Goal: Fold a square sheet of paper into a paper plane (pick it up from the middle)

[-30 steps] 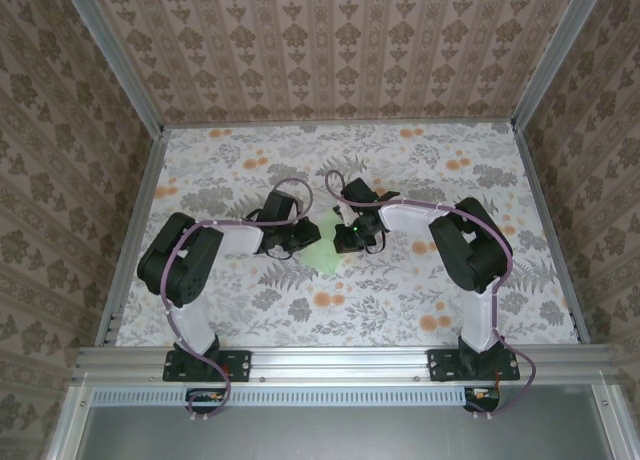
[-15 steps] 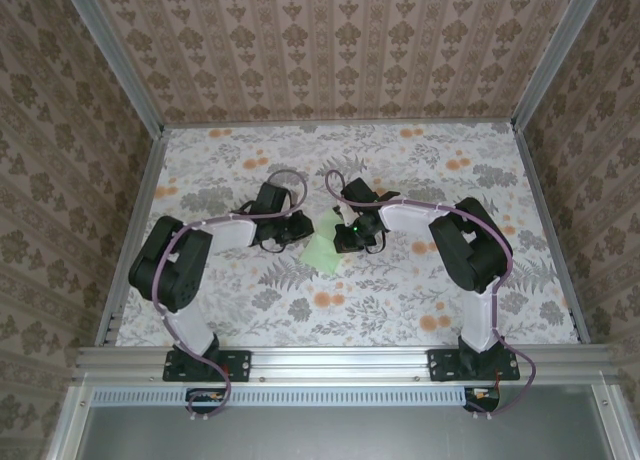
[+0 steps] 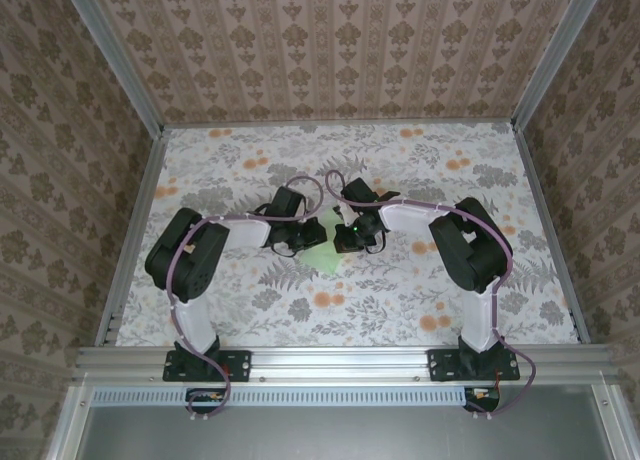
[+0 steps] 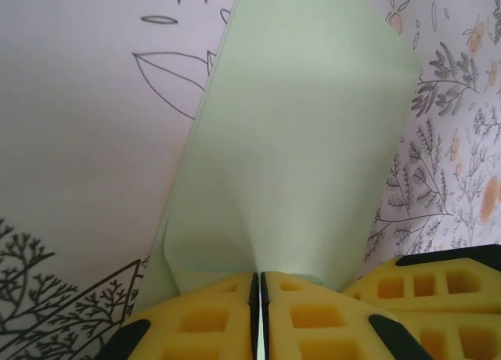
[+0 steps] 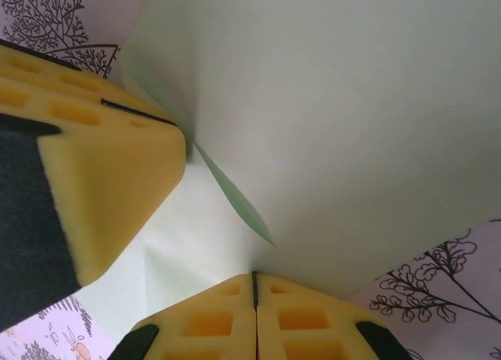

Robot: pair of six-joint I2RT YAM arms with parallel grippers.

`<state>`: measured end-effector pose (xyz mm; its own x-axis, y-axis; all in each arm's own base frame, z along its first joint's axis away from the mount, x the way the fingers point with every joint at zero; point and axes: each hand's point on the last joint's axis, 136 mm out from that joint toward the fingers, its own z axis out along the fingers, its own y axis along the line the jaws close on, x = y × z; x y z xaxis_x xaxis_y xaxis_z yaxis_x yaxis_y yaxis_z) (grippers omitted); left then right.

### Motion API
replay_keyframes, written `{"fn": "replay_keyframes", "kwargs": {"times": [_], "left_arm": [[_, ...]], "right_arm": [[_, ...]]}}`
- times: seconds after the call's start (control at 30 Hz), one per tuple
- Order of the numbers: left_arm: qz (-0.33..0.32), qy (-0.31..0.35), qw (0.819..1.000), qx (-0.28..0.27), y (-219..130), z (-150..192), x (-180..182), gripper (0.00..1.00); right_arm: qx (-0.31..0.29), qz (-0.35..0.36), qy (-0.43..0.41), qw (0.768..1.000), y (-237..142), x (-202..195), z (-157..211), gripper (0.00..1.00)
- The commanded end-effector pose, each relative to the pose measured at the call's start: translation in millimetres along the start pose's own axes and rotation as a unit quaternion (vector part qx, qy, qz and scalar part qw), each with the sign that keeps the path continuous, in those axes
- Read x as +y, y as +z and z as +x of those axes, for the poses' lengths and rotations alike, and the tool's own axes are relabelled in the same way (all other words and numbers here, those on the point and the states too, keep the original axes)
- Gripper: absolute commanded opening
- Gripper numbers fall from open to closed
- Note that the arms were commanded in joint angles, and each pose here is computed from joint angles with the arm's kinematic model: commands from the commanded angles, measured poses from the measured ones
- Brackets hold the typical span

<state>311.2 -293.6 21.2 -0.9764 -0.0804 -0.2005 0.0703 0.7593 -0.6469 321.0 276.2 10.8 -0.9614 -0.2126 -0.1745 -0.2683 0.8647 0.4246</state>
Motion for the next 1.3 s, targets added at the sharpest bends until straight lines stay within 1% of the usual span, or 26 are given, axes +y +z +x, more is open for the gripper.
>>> {"fn": "replay_keyframes", "kwargs": {"times": [0.0,0.13,0.2,0.3,0.43,0.6,0.67,0.8,1.03,1.27], "left_arm": [[-0.039,-0.034,0.998,-0.025,-3,-12,23,0.14],[-0.063,-0.053,0.996,-0.045,-11,-20,42,0.15],[-0.079,-0.055,0.994,-0.044,-14,-22,52,0.15],[-0.085,-0.054,0.994,-0.041,-15,-24,59,0.14],[-0.062,-0.033,0.997,-0.035,-22,-27,45,0.14],[-0.030,0.002,0.998,-0.053,-43,-33,18,0.15],[-0.011,0.014,0.999,-0.051,-45,-30,7,0.14],[0.021,0.022,0.999,-0.035,-40,-19,-8,0.14],[0.034,0.007,0.999,0.002,-13,-3,-7,0.10],[0.016,-0.007,1.000,0.025,0,11,3,0.10]], "right_arm": [[0.094,0.098,0.033,0.990,30,-57,56,0.07],[0.096,0.102,0.033,0.990,30,-60,58,0.07],[0.097,0.103,0.033,0.989,30,-60,59,0.07],[0.096,0.102,0.033,0.990,30,-60,59,0.07],[0.094,0.100,0.033,0.990,29,-58,57,0.07],[0.091,0.098,0.033,0.990,28,-57,55,0.07],[0.091,0.097,0.033,0.991,28,-56,54,0.07],[0.091,0.096,0.034,0.991,28,-56,54,0.07],[0.090,0.093,0.035,0.991,28,-55,53,0.07],[0.076,0.080,0.027,0.994,24,-47,43,0.07]]}}
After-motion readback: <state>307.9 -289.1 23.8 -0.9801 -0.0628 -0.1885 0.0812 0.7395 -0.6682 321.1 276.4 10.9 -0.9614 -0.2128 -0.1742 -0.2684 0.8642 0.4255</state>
